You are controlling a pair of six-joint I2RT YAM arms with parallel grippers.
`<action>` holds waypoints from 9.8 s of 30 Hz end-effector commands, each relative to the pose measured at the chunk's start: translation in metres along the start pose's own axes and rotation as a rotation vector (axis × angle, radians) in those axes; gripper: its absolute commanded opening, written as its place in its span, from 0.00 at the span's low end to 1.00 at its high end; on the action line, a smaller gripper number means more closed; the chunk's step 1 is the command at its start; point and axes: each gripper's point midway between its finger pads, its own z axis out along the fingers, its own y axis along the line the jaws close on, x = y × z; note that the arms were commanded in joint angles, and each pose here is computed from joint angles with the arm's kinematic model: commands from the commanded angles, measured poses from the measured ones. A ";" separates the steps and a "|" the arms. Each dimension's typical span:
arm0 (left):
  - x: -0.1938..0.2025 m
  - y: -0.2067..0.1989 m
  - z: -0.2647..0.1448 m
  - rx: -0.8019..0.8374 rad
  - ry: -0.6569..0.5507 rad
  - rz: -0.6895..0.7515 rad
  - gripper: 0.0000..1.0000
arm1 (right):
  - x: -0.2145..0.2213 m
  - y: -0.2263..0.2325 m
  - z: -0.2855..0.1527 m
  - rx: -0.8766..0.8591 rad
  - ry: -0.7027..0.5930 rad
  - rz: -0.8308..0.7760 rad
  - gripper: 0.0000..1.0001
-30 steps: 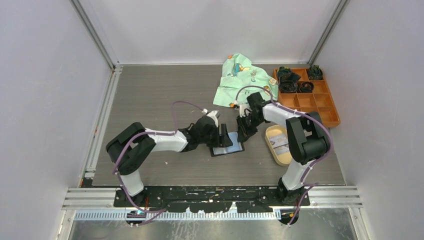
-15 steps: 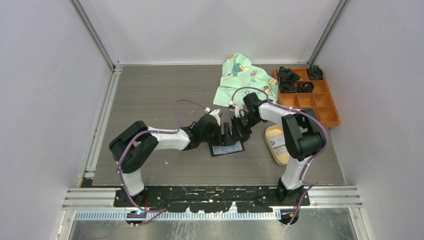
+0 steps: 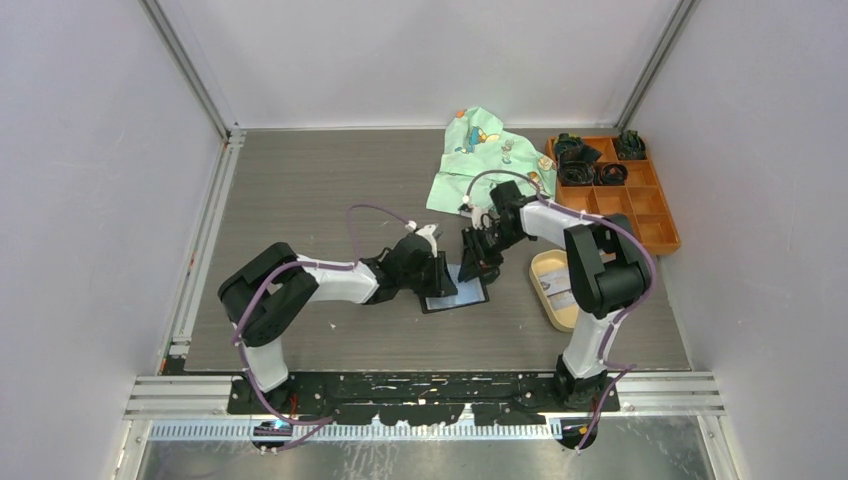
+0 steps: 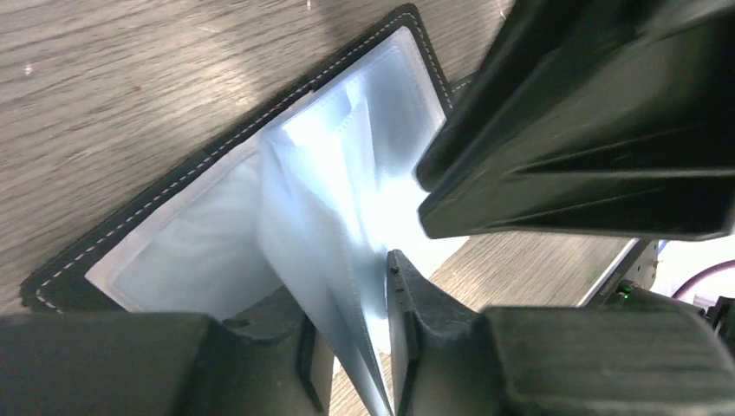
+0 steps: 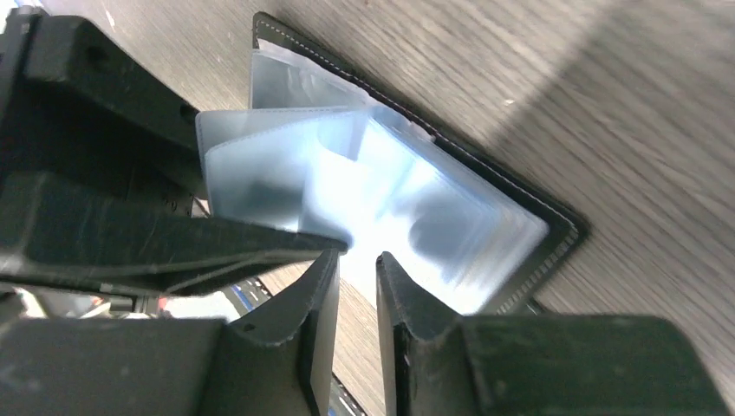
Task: Put the credit cards into the card holder
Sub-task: Turn over the card slot in the card holder.
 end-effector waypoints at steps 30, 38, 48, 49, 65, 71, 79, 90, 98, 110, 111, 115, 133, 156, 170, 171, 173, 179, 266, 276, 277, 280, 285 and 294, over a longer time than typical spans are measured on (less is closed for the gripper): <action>0.007 -0.004 -0.003 0.091 0.021 -0.041 0.43 | 0.004 -0.018 0.005 0.277 0.093 -0.157 0.08; 0.012 -0.008 0.001 0.127 0.045 -0.051 0.49 | 0.005 -0.003 0.017 0.168 0.107 -0.105 0.09; 0.015 -0.005 0.006 0.117 0.062 -0.053 0.50 | 0.007 0.014 0.022 0.065 0.116 -0.064 0.09; 0.015 -0.004 0.006 0.113 0.061 -0.054 0.50 | 0.007 0.015 0.023 0.060 0.119 -0.061 0.09; 0.004 0.007 -0.005 0.137 -0.010 -0.120 0.43 | -0.011 0.063 -0.014 -0.190 0.012 -0.119 0.23; -0.014 0.021 -0.030 0.064 -0.071 -0.090 0.47 | -0.018 0.055 -0.033 -0.109 -0.062 -0.189 0.25; -0.022 0.038 -0.060 -0.041 -0.105 -0.009 0.47 | -0.022 -0.003 -0.046 0.254 -0.077 -0.246 0.26; -0.032 -0.023 -0.103 0.119 -0.245 0.166 0.48 | -0.010 -0.017 -0.027 0.277 0.018 -0.197 0.31; -0.025 -0.021 -0.071 0.126 -0.192 0.113 0.51 | -0.004 -0.008 -0.014 0.183 0.047 -0.135 0.35; -0.010 -0.007 -0.040 0.107 -0.128 0.098 0.52 | 0.001 0.001 -0.005 0.106 0.076 -0.076 0.34; -0.010 -0.007 -0.039 0.107 -0.124 0.098 0.52 | 0.001 0.002 -0.005 0.100 0.076 -0.071 0.34; -0.008 -0.006 -0.036 0.106 -0.116 0.100 0.52 | 0.001 0.008 -0.002 0.056 0.076 -0.048 0.34; -0.017 -0.004 -0.062 0.091 -0.192 0.135 0.53 | -0.012 0.044 0.010 -0.204 0.014 0.069 0.35; -0.022 -0.033 -0.098 0.279 -0.268 0.104 0.59 | -0.013 0.003 -0.034 0.284 -0.012 -0.256 0.38; -0.008 -0.018 -0.044 0.219 -0.148 0.026 0.56 | 0.001 -0.009 -0.008 0.220 0.103 -0.149 0.38; -0.007 -0.017 -0.042 0.216 -0.142 0.026 0.56 | 0.002 -0.008 -0.007 0.210 0.106 -0.143 0.38; -0.004 -0.014 -0.037 0.205 -0.131 0.027 0.56 | 0.002 -0.004 -0.005 0.182 0.111 -0.131 0.38; 0.001 -0.009 -0.029 0.196 -0.110 0.034 0.56 | 0.001 0.009 -0.004 0.061 0.099 -0.057 0.35; 0.004 0.030 -0.034 -0.126 -0.044 0.205 0.32 | -0.004 0.048 0.019 -0.315 0.116 0.134 0.23; 0.005 0.038 -0.041 -0.135 -0.073 0.140 0.28 | -0.019 0.011 -0.017 0.109 -0.016 -0.154 0.24; 0.004 0.038 -0.042 -0.124 -0.077 0.127 0.29 | -0.019 0.002 -0.020 0.166 -0.023 -0.166 0.24; 0.005 0.035 -0.041 -0.085 -0.071 0.097 0.30 | -0.015 -0.007 -0.019 0.203 0.000 -0.155 0.23; 0.009 0.033 -0.041 -0.041 -0.062 0.054 0.31 | -0.009 -0.006 -0.006 0.187 0.053 -0.144 0.24; 0.010 0.044 -0.052 -0.027 -0.083 -0.009 0.32 | 0.000 -0.010 0.007 0.176 0.113 -0.110 0.26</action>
